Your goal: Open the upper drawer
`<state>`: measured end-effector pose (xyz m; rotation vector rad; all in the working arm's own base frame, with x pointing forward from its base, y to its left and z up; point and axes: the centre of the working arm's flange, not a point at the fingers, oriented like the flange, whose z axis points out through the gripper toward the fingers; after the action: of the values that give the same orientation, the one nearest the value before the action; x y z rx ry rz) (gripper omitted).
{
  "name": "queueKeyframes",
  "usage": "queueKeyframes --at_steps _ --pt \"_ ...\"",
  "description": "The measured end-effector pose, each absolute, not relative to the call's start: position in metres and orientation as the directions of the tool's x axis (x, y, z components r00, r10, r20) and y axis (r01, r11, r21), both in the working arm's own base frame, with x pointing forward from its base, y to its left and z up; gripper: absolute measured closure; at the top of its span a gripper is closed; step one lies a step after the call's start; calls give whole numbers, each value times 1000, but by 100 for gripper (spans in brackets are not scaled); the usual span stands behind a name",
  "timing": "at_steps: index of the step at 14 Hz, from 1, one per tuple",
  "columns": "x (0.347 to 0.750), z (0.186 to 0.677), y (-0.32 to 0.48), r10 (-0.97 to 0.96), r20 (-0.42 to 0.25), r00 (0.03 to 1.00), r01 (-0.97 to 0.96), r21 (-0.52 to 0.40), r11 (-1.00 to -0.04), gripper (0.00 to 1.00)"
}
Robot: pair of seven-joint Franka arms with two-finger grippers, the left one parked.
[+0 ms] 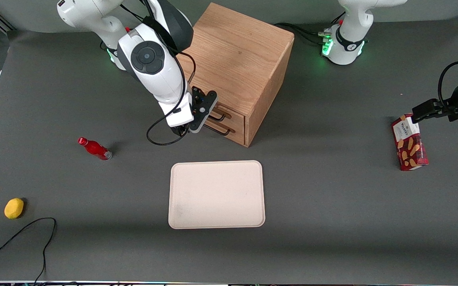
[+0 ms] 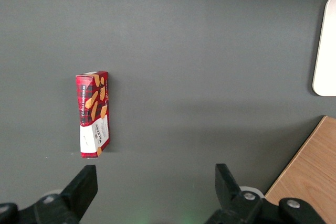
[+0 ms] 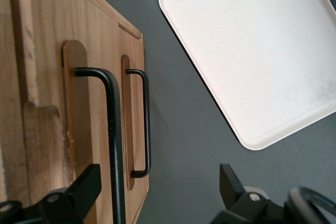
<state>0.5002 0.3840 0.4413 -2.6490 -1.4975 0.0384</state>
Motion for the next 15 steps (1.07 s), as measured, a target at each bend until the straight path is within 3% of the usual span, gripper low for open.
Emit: queueKeyframes --at_steps 15 --pt "498 416 381 851 44 523 851 -85 -518 0"
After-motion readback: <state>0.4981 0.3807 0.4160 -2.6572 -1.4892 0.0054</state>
